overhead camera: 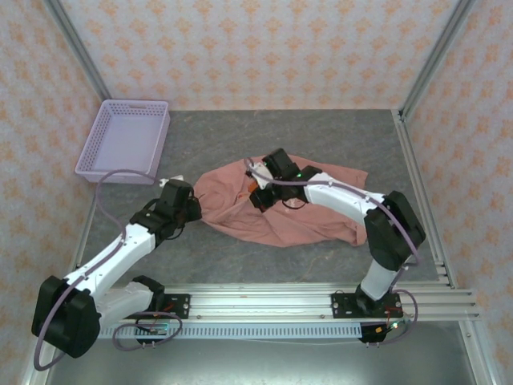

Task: Fold the inside-out t-shirt

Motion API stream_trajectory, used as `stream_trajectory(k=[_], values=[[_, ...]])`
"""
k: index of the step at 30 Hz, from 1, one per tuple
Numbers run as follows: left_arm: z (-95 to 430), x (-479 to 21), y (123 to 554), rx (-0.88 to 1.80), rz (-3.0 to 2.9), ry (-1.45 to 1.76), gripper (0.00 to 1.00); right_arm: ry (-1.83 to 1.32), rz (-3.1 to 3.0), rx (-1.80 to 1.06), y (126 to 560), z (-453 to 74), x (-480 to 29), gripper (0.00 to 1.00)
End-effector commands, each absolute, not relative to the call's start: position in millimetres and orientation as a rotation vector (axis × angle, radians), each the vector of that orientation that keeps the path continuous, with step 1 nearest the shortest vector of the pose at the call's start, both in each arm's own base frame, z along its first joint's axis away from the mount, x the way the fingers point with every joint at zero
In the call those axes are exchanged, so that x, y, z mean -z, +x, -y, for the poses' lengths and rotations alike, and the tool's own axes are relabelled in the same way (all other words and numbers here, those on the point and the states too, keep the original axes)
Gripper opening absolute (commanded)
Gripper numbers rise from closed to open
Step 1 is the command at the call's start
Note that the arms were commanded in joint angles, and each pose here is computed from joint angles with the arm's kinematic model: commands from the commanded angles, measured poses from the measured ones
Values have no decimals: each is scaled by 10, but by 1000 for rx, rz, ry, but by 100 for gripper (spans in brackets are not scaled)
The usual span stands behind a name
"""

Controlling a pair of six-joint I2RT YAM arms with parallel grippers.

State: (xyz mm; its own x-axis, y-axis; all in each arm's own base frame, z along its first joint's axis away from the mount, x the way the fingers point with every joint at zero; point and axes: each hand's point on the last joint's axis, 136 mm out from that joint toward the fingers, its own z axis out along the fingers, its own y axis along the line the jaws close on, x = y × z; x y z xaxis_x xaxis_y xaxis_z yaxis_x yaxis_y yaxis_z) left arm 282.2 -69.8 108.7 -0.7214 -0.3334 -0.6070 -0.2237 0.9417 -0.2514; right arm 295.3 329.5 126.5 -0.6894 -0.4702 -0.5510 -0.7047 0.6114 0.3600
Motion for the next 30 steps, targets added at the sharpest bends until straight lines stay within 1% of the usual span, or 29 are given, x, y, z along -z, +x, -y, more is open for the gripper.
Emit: stream_trajectory(k=[1,2,5,6,8,11,16,18,22,25,28,30], values=[[622,-1243,2837,193,-2321,-373,43,-791,-2550,-1030,2894,-3393,-1328,0],[677,-1286,2822,231,-2304,-346,49,-750,-2567,-1067,2935,-3392,-1325,0],[838,-1418,2757,298,-2238,-236,65,-637,-2582,-1153,3087,-3380,-1332,0],[917,-1465,2731,320,-2209,-188,69,-614,-2589,-1166,3127,-3378,-1326,0],[1100,-1511,2692,366,-2175,-80,74,-589,-2607,-1161,3183,-3361,-1301,0],[1460,-1489,2671,421,-2172,131,75,-559,-2649,-1130,3259,-3300,-1228,0],[1873,-1292,2790,349,-2244,367,73,-468,-2683,-1052,3450,-3119,-1160,0],[1972,-1191,2903,278,-2273,429,71,-464,-2689,-1020,3503,-3075,-1152,0],[1978,-1049,3177,110,-2303,443,69,-468,-2704,-982,3559,-3022,-1117,0],[2033,-927,3329,43,-2322,470,57,-456,-2707,-970,3603,-2993,-1099,0],[2190,-810,3418,69,-2356,521,34,-434,-2702,-944,3663,-2958,-1103,0],[2228,-733,3469,79,-2395,535,15,-403,-2689,-887,3729,-2897,-1137,0]])
